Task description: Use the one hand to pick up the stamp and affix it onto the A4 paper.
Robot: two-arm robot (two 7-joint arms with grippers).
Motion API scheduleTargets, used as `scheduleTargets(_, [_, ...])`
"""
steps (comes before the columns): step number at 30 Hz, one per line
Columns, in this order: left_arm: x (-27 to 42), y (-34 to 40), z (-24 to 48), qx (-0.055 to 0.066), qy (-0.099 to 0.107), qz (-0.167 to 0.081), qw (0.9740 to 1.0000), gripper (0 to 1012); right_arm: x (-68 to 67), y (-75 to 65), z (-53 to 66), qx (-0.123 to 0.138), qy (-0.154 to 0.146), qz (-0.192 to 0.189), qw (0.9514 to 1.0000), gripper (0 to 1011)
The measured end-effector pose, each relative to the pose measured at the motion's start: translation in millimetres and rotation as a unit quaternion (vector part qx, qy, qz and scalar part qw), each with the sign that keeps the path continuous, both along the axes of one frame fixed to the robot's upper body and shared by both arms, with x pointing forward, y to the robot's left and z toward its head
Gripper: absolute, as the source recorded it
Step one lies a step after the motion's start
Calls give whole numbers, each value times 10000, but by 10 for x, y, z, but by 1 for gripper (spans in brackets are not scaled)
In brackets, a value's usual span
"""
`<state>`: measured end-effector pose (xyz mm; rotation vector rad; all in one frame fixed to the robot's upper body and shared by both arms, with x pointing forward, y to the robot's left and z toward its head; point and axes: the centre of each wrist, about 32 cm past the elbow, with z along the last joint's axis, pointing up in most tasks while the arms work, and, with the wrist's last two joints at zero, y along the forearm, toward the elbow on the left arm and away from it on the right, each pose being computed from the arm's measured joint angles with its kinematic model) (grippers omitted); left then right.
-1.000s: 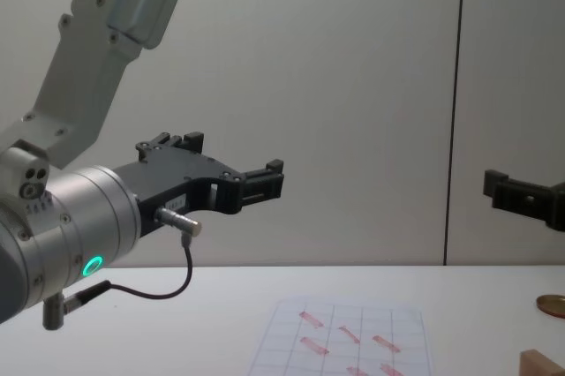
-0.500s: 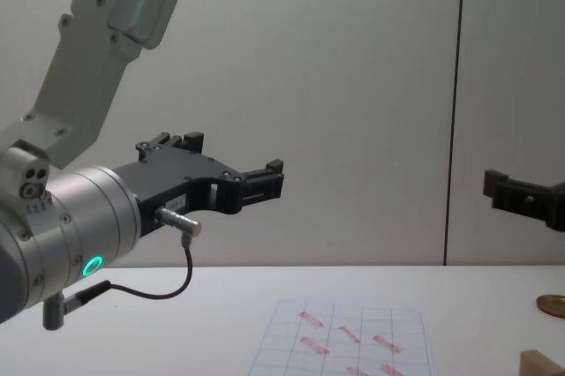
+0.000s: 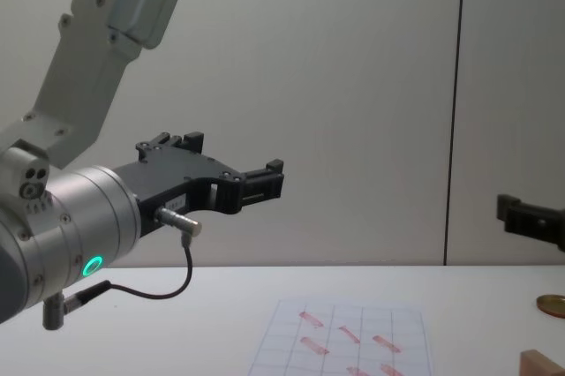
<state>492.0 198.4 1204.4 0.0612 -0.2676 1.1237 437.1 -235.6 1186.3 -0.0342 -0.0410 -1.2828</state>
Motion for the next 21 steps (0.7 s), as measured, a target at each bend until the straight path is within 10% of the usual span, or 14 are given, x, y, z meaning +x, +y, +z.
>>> scheduleTargets(21, [0, 0, 0, 0, 0, 0, 10000, 993, 286, -201, -141, -441, 470, -394, 9971, 1001])
